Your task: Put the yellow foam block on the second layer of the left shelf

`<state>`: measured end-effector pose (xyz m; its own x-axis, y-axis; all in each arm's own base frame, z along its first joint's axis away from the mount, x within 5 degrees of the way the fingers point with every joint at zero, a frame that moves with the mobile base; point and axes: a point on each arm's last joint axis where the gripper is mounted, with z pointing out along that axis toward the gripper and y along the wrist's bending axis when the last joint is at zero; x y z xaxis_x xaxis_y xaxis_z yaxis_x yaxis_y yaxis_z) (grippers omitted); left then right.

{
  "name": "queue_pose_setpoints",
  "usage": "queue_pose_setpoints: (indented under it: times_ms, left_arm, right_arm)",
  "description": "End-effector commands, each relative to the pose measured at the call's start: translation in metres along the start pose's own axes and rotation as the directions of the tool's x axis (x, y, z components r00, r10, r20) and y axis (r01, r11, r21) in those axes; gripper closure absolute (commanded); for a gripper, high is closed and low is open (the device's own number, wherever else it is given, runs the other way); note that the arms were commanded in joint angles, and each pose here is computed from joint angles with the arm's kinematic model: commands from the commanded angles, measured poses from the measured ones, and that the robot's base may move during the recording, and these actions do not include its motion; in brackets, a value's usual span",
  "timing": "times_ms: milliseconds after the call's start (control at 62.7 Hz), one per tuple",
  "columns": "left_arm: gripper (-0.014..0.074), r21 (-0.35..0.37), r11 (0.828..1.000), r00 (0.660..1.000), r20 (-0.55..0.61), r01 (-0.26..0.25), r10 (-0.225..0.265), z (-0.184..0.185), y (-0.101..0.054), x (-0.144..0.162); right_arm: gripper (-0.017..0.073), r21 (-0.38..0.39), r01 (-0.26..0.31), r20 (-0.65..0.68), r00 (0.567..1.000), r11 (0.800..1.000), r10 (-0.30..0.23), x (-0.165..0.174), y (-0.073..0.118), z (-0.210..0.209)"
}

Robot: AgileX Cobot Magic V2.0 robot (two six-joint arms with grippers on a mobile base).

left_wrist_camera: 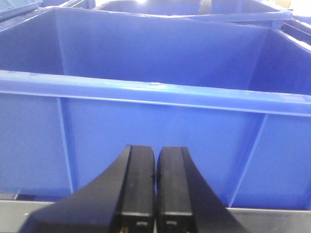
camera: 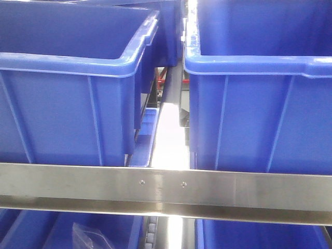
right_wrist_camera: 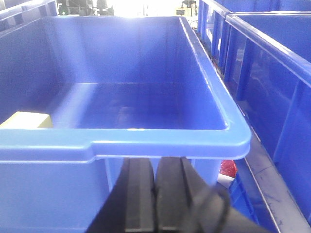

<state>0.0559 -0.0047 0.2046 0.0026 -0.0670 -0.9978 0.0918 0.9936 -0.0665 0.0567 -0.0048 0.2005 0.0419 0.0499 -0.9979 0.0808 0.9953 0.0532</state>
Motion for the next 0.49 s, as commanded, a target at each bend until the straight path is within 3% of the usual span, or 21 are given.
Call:
queue_pose_setpoints:
  times_ms: [0, 479]
  left_arm:
    - [0.0457, 0.017, 1.000, 0.998, 0.057, 0.011, -0.012, 0.0011, -0.0011, 0.0011]
    - [0.0457, 0.017, 1.000, 0.998, 0.057, 0.011, -0.012, 0.0011, -0.0011, 0.0011]
  right_arm:
    - [0.0525, -0.008, 0.008, 0.138, 0.990, 1.000, -0.006, -0.0177, 0.0012, -0.0031]
    - [0.0525, -0.008, 0.008, 0.138, 0.990, 1.000, -0.006, -0.0177, 0.0012, -0.0031]
